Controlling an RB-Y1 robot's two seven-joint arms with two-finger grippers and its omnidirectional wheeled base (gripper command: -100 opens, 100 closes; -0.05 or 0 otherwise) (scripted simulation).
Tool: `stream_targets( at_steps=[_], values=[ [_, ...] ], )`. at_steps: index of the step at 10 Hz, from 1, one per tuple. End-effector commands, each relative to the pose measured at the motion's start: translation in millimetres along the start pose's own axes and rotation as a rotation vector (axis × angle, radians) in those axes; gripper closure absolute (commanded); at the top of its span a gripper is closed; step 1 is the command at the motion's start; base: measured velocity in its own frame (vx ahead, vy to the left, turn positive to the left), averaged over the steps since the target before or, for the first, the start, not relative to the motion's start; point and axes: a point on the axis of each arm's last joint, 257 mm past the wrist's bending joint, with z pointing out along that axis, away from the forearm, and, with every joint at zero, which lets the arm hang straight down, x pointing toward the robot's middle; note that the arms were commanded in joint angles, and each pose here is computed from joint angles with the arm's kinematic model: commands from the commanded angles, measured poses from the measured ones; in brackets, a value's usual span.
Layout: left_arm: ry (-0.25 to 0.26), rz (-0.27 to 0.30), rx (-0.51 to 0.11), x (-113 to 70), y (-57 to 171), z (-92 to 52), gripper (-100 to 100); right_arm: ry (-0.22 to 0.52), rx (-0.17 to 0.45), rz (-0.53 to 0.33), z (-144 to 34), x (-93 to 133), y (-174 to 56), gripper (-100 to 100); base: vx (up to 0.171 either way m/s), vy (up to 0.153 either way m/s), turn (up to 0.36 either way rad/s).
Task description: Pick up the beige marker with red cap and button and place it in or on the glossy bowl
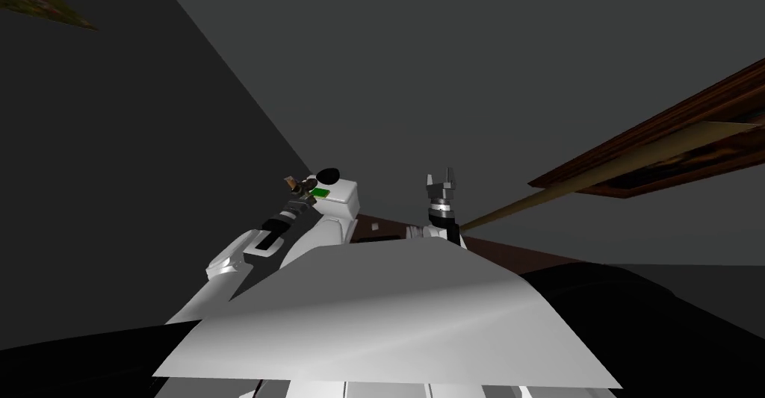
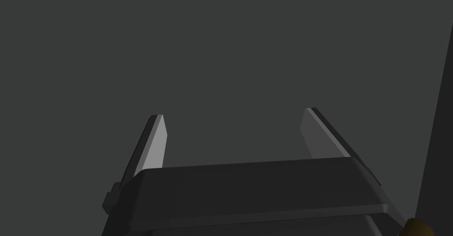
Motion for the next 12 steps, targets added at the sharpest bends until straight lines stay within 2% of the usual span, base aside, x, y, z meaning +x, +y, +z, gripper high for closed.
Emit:
stream_targets(
  at_steps=[1,4,5,6,12],
  values=[
    [-0.001,0.019,0.007,-7.8,6,-3.0,100,0.000,0.000,0.000,0.0,0,0,0,-0.081,0.059,-0.041],
    [-0.007,0.049,0.033,-28.4,13,-6.6,100,0.000,0.000,0.000,0.0,0,0,0,-0.078,0.072,-0.055],
    [-0.013,0.046,0.045,-34.6,12,-5.0,100,0.000,0.000,0.000,0.0,0,0,0,-0.018,0.072,-0.053],
    [-0.029,0.018,0.068,-44.7,2,2.4,100,0.000,0.000,0.000,0.0,0,0,0,0.072,0.107,-0.093],
    [-0.091,-0.108,0.142,-75.3,-50,37.6,100,0.000,0.000,0.000,-0.2,0,0,0,0.212,0.104,-0.074]
  ],
)
